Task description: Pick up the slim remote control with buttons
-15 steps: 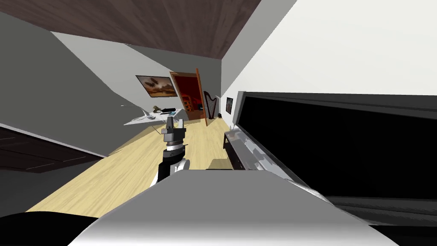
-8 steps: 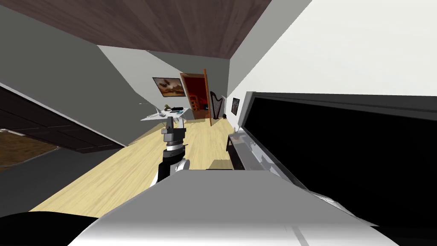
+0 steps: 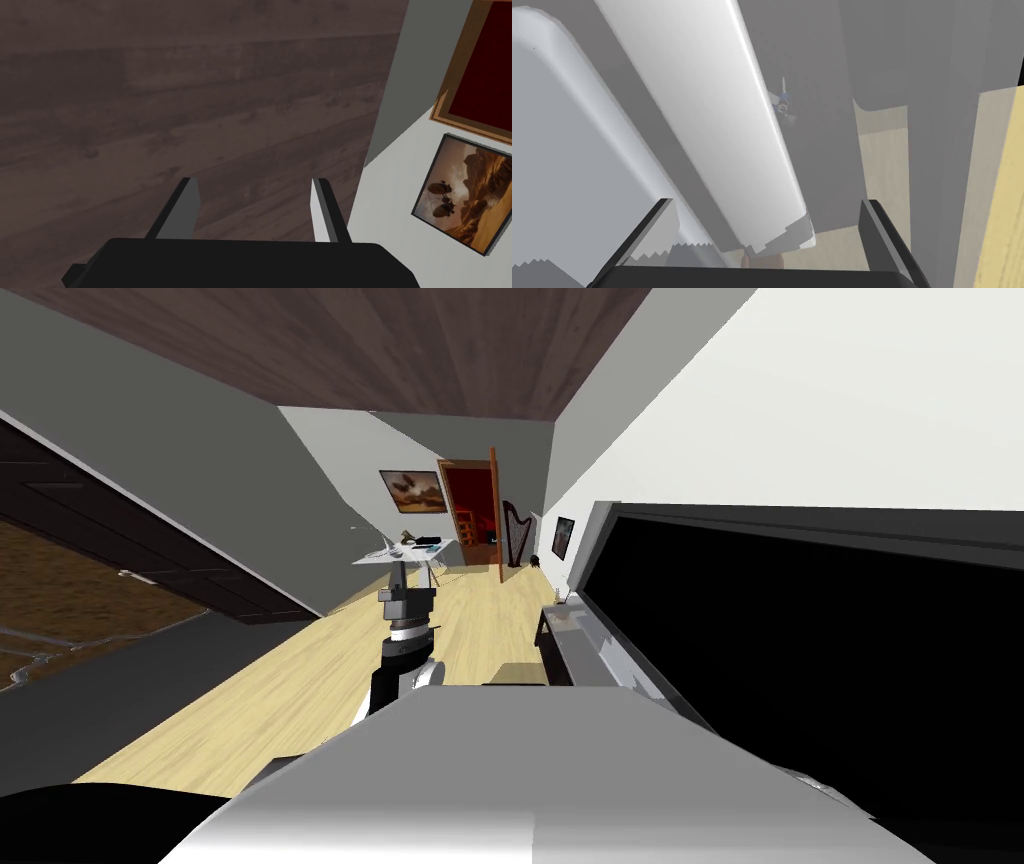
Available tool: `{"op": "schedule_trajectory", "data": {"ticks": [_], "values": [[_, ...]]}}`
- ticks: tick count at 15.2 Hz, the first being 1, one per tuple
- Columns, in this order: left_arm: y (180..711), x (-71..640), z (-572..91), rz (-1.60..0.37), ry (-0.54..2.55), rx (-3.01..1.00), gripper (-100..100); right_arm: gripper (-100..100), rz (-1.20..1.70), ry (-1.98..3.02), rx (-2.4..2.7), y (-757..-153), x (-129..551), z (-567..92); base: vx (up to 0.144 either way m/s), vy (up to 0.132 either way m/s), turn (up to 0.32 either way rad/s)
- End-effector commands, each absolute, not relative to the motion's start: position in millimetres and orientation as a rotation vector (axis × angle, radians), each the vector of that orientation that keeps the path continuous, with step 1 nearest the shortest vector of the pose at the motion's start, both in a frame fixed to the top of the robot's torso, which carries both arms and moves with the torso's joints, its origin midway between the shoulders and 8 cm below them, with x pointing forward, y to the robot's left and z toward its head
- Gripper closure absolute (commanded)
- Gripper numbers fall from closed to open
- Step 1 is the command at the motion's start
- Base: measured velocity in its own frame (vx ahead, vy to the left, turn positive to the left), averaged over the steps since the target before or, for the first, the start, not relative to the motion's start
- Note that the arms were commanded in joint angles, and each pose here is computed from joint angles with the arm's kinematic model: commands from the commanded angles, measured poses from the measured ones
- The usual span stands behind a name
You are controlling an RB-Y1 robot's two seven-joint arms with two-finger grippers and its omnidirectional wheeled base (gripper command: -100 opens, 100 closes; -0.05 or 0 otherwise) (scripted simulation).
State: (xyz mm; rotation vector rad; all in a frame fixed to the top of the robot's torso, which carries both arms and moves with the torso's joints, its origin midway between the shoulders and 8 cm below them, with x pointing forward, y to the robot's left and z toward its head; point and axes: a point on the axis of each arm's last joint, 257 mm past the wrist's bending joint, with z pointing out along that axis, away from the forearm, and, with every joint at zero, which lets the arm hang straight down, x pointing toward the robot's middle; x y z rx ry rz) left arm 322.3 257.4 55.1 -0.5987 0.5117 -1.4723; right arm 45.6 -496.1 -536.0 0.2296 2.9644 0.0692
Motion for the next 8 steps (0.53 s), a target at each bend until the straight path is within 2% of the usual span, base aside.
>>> {"op": "schedule_trajectory", "data": {"ticks": [1,8], "values": [[257.4,322.3,55.1,-1.472,0.512,-0.599,0,-100,0.049,2.993,0.217,-499.9,30.5,-538.9,0.048,-0.023,0.129],[257.4,322.3,55.1,-1.472,0.512,-0.599,0,-100,0.025,3.113,0.169,-497.4,-33.4,-550.8,0.046,-0.023,0.115]]}}
